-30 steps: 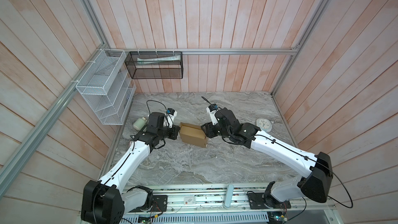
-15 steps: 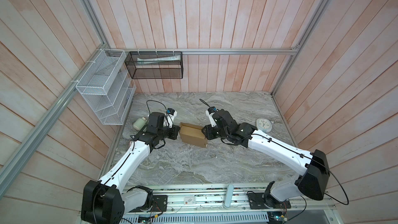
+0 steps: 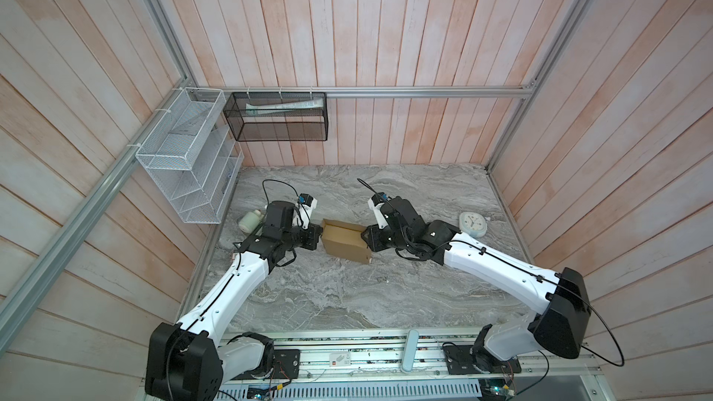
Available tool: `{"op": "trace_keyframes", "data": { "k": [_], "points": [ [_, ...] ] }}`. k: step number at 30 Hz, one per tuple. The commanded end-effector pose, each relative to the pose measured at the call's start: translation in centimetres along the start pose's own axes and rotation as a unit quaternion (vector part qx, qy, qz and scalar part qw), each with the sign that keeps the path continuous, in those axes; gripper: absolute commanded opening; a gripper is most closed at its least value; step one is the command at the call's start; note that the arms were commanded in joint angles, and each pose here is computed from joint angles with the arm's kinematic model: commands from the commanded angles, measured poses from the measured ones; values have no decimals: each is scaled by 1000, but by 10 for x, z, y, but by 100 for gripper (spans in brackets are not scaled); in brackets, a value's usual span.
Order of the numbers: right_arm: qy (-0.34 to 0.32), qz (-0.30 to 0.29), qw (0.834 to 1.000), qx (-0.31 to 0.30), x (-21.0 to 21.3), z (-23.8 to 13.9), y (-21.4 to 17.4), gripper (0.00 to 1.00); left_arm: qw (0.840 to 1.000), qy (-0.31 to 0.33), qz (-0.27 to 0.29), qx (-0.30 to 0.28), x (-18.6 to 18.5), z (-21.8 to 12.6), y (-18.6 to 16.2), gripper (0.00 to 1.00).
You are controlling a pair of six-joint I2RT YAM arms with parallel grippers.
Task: Fold the paper box
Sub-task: 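Move the right gripper to the box end farthest from the left gripper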
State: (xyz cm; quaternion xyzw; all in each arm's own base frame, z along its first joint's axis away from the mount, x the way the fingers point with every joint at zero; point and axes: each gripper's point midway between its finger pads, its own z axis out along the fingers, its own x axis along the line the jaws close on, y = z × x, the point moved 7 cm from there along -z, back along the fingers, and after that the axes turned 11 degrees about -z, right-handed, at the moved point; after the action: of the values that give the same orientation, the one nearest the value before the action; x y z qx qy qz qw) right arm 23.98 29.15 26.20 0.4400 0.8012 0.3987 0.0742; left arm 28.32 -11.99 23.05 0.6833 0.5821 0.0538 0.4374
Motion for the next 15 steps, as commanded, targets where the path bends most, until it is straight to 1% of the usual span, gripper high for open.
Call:
{"op": "trace_keyframes", "data": {
  "k": [1, 7, 15],
  "points": [
    [6, 5, 1000, -1, 0, 4, 0, 34, 1000, 2, -4, 10, 1, -1, -8, 0],
    [2, 12, 1000, 2, -2, 5, -2, 34, 1000, -1, -2, 8, 0, -2, -8, 0],
    [5, 22, 1000, 1, -2, 7, -3, 31, 1000, -5, -1, 10, -1, -1, -8, 0]
  ]
}}
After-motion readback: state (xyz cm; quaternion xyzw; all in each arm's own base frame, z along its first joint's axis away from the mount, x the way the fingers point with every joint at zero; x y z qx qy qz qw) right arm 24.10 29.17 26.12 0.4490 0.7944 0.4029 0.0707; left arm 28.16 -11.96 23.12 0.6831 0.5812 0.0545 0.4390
